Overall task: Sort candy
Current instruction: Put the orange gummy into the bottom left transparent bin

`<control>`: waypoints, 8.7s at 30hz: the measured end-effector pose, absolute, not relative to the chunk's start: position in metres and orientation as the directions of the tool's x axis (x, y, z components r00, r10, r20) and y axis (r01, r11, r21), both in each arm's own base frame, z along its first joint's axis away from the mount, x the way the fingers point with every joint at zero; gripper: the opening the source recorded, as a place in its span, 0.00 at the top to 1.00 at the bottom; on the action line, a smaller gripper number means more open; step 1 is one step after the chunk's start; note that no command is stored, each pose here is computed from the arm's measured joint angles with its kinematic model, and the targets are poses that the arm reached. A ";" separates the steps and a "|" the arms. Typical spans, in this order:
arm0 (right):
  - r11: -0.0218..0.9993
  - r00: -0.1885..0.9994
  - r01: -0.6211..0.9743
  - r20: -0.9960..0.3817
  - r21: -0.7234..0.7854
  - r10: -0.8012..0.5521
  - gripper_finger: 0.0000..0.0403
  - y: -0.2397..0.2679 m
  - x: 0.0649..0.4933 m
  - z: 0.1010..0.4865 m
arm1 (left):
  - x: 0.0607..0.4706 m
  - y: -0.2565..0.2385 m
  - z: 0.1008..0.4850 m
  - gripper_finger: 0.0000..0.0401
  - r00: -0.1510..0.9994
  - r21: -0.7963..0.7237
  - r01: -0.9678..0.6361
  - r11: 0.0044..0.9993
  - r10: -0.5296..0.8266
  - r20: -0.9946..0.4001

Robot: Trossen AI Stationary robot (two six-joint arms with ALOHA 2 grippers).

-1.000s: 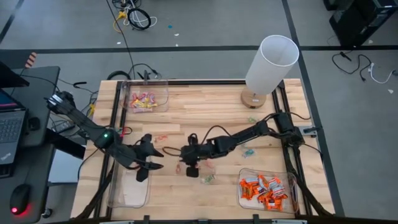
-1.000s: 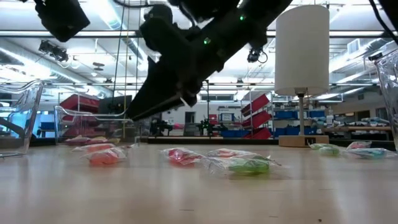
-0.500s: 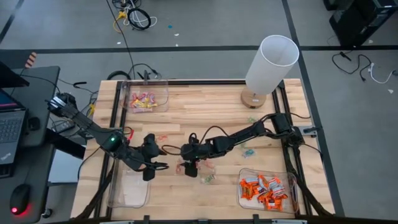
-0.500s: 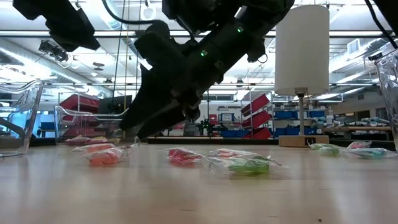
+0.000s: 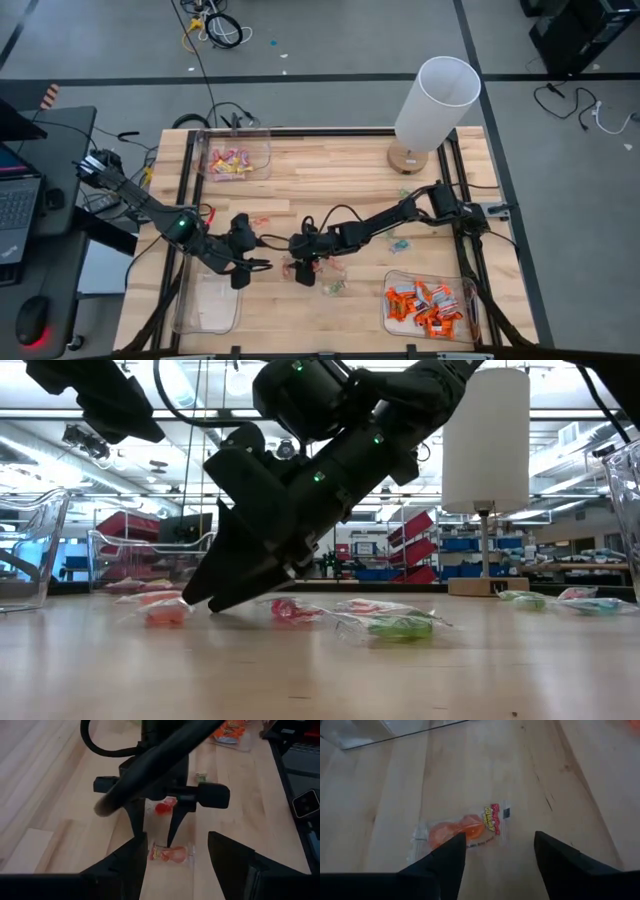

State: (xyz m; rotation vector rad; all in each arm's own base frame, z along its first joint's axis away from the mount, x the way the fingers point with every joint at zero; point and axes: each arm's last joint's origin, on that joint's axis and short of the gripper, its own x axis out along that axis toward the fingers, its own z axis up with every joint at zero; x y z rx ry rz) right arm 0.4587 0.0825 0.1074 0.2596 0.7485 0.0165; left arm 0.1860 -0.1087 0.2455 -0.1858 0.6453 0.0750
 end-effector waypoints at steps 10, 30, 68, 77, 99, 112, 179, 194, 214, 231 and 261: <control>0.971 0.734 0.080 -0.672 0.227 0.097 0.73 0.076 0.459 0.107 | 0.186 -0.108 0.246 0.47 0.800 -0.143 -0.136 0.980 0.024 -0.600; 0.997 0.783 0.047 -0.622 0.068 0.006 1.00 0.082 0.462 0.112 | 0.186 -0.108 0.246 0.47 0.804 -0.135 -0.153 0.979 0.044 -0.593; 0.888 0.942 0.119 -0.233 -0.444 -0.243 1.00 0.143 0.447 0.198 | 0.187 -0.106 0.213 0.47 0.880 -0.087 -0.081 0.993 0.030 -0.474; 0.889 0.943 0.118 -0.231 -0.442 -0.240 1.00 0.143 0.447 0.198 | 0.186 -0.107 0.212 0.61 0.875 -0.100 -0.056 0.993 0.000 -0.485; 0.847 0.899 0.241 -0.220 -0.474 -0.379 0.73 0.149 0.441 0.199 | 0.186 -0.108 0.218 0.90 0.865 -0.104 -0.046 0.993 -0.013 -0.501; 0.787 0.839 0.284 -0.256 -0.547 -0.481 0.69 0.146 0.428 0.215 | 0.180 -0.110 0.271 0.90 0.812 -0.249 -0.015 0.968 -0.134 -0.569; 0.850 0.744 0.366 -0.430 -0.380 -0.512 0.70 0.105 0.423 0.211 | 0.080 -0.121 0.194 0.90 0.071 -0.133 -0.660 0.739 -0.115 -0.991; 0.849 0.749 0.380 -0.418 -0.366 -0.515 0.70 0.102 0.425 0.212 | 0.081 -0.120 0.194 0.79 0.102 -0.136 -0.661 0.738 -0.092 -0.991; 0.878 0.766 0.351 -0.440 -0.326 -0.469 0.70 0.093 0.429 0.212 | 0.082 -0.120 0.194 0.58 0.103 -0.139 -0.661 0.738 -0.094 -0.990; 0.954 0.838 0.237 -0.457 -0.186 -0.297 0.70 0.077 0.439 0.215 | 0.086 -0.128 0.206 0.56 0.118 -0.211 -0.599 0.773 -0.175 -0.977; 0.982 0.926 0.182 -0.329 -0.046 -0.187 0.73 0.032 0.474 0.182 | 0.111 -0.132 0.282 0.56 0.738 -0.030 -0.154 0.988 0.094 -0.668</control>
